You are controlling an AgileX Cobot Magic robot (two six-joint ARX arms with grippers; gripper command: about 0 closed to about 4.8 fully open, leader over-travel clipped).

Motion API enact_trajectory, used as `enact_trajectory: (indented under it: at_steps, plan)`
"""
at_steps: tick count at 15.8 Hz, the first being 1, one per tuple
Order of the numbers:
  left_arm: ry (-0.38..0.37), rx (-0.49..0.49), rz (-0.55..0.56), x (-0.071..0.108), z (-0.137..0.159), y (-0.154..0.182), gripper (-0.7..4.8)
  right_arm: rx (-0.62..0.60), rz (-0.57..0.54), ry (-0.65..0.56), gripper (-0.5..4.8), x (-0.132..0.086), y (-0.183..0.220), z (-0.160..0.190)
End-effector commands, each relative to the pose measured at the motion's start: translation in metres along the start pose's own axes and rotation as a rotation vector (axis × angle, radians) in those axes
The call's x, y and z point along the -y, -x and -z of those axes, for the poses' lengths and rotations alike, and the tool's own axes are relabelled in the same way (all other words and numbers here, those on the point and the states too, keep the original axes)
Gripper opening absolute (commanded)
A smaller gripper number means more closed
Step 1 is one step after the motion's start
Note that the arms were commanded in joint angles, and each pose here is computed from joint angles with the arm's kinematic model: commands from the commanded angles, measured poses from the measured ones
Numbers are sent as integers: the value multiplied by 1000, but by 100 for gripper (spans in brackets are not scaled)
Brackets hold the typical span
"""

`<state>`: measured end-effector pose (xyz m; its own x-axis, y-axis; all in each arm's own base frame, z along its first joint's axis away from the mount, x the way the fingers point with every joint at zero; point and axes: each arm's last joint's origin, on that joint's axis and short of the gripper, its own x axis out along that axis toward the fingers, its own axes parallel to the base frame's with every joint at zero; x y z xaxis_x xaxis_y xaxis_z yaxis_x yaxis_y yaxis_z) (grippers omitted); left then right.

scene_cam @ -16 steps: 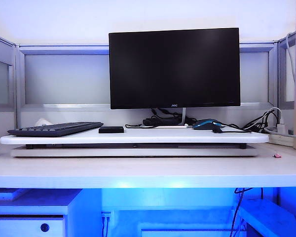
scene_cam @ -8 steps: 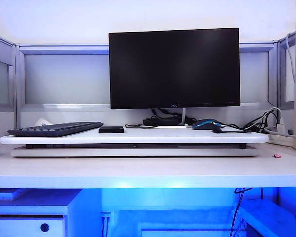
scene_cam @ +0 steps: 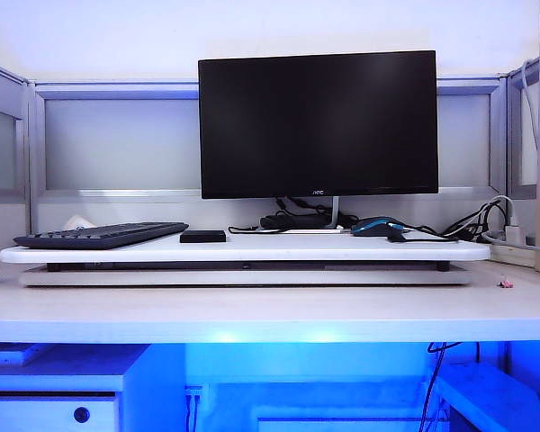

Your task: Unplug the data cable of the portable hard drive.

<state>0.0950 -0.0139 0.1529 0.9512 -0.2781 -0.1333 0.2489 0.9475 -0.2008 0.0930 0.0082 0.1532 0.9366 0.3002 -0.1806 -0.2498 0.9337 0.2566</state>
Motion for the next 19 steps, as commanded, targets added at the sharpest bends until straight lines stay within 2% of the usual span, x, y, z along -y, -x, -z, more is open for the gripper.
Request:
enact_trajectory:
  at_steps: [1, 2, 3, 4, 5, 19]
  plan:
    - [-1, -23, -6, -1, 3, 0, 273, 11, 85, 47, 322, 3, 0, 1]
    - [-7, -23, -8, -1, 3, 0, 273, 17, 128, 46, 11, 4, 0, 1]
    - [-7, -22, -16, -1, 3, 0, 273, 17, 129, 46, -6, 4, 0, 1]
    - [-7, -21, -29, -1, 3, 0, 210, 18, 135, 46, -6, 4, 0, 1]
    - [-8, -21, -28, -1, 3, 0, -2, 18, 135, 46, -6, 4, 0, 1]
    - [-8, -20, -24, -1, 3, 0, -6, 17, 129, 46, -6, 4, 0, 1]
